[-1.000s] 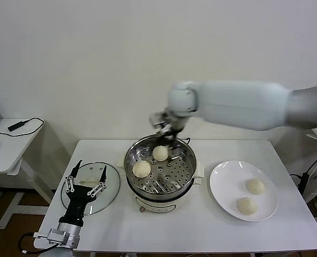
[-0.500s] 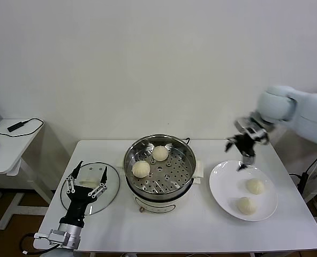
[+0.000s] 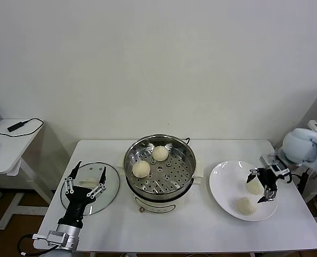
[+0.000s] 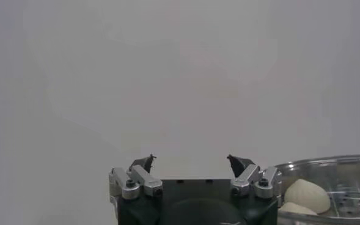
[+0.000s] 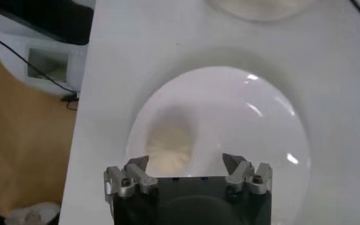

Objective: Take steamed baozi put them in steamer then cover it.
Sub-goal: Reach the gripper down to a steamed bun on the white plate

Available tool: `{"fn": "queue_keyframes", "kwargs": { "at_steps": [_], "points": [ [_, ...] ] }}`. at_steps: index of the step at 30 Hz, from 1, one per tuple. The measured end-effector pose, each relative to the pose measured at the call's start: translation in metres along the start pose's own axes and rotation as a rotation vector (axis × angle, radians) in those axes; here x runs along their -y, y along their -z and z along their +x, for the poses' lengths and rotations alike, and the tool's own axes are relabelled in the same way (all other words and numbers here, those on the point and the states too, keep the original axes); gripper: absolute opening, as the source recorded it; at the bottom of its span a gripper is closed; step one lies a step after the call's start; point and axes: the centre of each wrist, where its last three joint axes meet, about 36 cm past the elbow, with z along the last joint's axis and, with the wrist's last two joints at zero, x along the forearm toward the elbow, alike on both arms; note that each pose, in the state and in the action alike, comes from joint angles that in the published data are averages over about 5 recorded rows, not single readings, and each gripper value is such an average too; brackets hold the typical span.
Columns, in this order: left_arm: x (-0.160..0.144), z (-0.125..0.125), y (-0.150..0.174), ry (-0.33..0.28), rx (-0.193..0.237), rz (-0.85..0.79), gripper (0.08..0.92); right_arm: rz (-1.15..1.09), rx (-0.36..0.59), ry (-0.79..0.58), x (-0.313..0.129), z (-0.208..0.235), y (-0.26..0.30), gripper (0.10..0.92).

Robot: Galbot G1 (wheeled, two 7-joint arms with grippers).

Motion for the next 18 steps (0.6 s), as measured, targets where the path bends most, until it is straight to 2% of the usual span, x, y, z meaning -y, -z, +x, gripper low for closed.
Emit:
{"fn": "queue_keyframes", "kwargs": {
  "at_steps": [18],
  "points": [
    [-0.004, 0.002, -0.003, 0.006, -0.007, -0.011, 0.823, -0.035, -0.001, 0.012, -0.010, -0.070, -0.007, 0.801]
  ]
}}
